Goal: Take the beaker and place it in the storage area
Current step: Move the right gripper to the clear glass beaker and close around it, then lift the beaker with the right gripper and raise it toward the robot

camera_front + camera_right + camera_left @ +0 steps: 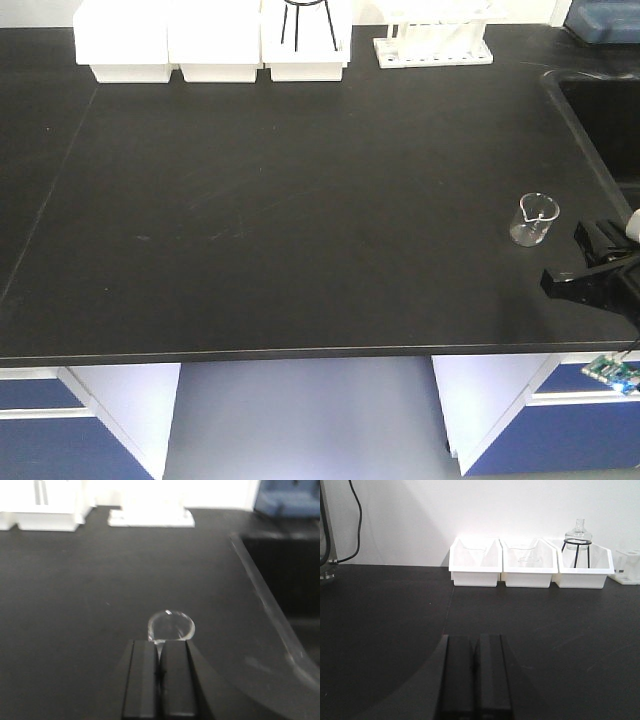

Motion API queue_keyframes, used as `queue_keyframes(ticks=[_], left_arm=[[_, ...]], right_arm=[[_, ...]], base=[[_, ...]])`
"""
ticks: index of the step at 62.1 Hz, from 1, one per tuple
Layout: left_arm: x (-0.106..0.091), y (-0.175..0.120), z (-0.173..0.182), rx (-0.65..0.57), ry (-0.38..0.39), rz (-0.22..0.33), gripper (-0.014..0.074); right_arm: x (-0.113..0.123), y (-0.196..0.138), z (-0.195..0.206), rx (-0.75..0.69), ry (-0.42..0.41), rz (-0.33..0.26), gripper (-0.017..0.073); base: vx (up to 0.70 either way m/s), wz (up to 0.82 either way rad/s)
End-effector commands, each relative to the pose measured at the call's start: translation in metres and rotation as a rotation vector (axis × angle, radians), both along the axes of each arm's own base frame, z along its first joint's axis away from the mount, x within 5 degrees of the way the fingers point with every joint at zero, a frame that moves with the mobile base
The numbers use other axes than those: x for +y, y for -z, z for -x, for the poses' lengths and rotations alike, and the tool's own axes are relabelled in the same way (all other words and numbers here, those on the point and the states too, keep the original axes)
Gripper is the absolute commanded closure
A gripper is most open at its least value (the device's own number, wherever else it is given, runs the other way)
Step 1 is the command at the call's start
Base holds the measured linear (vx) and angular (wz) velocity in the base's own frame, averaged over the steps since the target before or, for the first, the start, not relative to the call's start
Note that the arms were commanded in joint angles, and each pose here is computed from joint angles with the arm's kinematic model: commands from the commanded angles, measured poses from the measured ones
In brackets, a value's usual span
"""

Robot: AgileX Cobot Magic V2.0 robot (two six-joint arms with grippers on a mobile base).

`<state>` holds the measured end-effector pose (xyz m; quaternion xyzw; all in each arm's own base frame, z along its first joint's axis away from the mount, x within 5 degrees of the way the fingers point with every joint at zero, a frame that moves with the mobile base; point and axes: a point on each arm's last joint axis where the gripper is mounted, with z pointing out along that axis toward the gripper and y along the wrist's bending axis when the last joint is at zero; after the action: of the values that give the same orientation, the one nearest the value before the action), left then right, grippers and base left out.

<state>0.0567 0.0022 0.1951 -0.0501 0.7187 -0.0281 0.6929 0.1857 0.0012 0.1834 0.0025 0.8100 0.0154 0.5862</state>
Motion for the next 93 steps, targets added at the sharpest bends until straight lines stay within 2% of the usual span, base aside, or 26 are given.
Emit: queue_keyframes(ticks=[1, 10, 19, 42, 63, 93], left_arm=[[-0.002, -0.001, 0.001, -0.081, 0.019, 0.011, 0.0602], [-0.002, -0.001, 0.001, -0.081, 0.019, 0.011, 0.0602], [-0.002, -0.001, 0.001, -0.081, 0.019, 0.011, 0.0602], [-0.002, -0.001, 0.001, -0.081, 0.019, 0.011, 0.0602], [-0.002, -0.001, 0.001, -0.081, 0.019, 0.011, 0.0602], [-0.002, -0.001, 0.001, -0.081, 0.019, 0.011, 0.0602]], right_arm=[[-0.002, -0.008, -0.011, -0.090, 0.021, -0.011, 0.0286], [-0.001, 0.006, -0.017, -0.042, 0.001, 0.010, 0.0070], [0.001, 0.016, -0.024, -0.059, -0.018, 0.033, -0.0038], [0.000, 0.057, -0.056, -0.047, -0.005, 0.018, -0.0032], [-0.002, 0.079, -0.098, -0.056, 0.015, 0.015, -0.0032], [-0.004, 0.107, -0.139, -0.055, 0.042, -0.037, -0.0018]], base=[[0.00, 0.00], [0.00, 0.00], [0.00, 0.00], [0.00, 0.00], [0.00, 0.00], [0.00, 0.00]])
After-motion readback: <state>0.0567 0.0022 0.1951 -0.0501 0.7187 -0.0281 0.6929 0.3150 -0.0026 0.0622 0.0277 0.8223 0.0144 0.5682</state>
